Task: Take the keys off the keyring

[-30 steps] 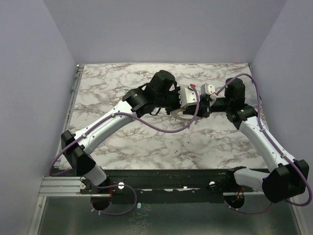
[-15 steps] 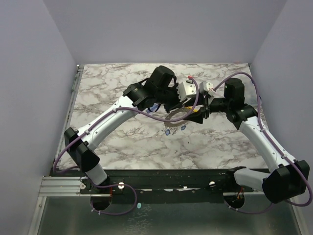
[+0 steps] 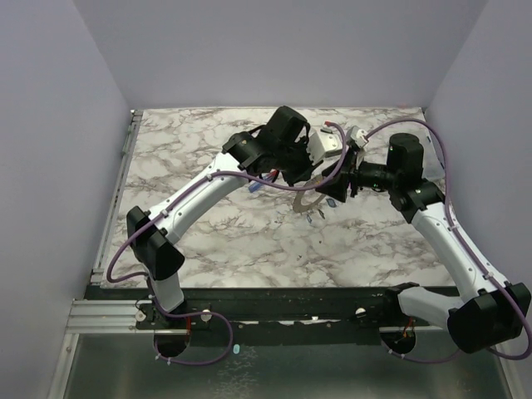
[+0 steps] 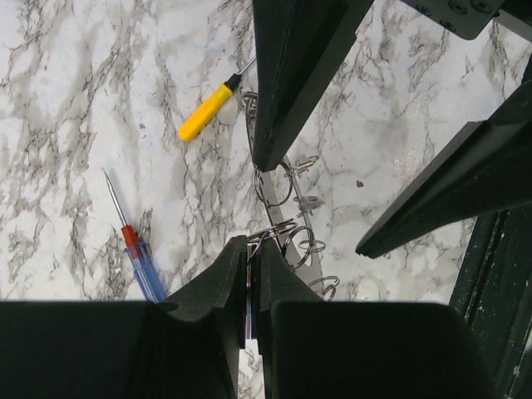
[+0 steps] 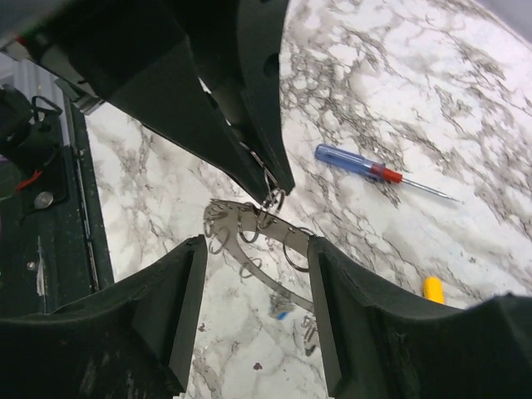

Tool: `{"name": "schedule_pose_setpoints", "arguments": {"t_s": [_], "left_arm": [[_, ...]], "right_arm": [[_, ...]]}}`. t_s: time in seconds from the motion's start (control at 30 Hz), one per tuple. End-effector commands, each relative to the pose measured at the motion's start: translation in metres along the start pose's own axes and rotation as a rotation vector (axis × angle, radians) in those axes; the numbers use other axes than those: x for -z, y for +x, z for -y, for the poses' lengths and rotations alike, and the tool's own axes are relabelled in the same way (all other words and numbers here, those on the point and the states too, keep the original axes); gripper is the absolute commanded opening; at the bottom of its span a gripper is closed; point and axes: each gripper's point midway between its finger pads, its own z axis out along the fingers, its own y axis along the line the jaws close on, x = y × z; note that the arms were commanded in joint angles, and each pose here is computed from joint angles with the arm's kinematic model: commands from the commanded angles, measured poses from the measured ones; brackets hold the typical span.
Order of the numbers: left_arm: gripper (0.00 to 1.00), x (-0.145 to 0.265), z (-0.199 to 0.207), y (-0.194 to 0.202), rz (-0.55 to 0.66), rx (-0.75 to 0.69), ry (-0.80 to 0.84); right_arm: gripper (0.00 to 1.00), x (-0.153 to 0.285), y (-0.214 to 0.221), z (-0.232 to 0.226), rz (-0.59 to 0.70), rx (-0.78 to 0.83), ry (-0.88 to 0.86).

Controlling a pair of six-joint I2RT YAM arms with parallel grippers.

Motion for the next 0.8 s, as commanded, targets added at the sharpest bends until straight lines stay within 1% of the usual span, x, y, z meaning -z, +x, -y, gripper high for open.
{"name": "schedule_pose_setpoints", "arguments": {"t_s": [0.0,0.13,0.23,0.33,0.4,0.6,0.77], "left_arm": [[0.00,0.002,-0.003,-0.010,0.014,0.049,-0.024],[0.00,-0.003,0.001,-0.010,0.013,0.070,0.008],[0.00,-0.006,0.003,-0.009,0.011,0.086,0.026],[0.00,-0.011,0.005,-0.008,0.009,0.107,0.052],[0.00,-0.013,0.005,-0.008,0.012,0.134,0.070],[0.00,-0.018,-0.003,-0.002,0.012,0.224,0.103],[0.00,-0.022,-0.003,0.002,0.005,0.270,0.127]], "right_arm": [[0.58,0.011,-0.004,0.009,-0.026,-0.035,0.093],[0.53,0.016,-0.006,0.004,-0.047,0.013,0.080],[0.45,0.020,-0.006,-0.006,-0.067,0.079,0.029],[0.39,0.020,-0.008,-0.015,-0.057,0.121,-0.026],[0.37,0.020,-0.009,-0.014,-0.049,0.131,-0.020],[0.36,0.018,-0.004,-0.010,-0.042,0.126,0.002],[0.35,0.015,-0.007,0.008,-0.042,0.150,0.067]]}}
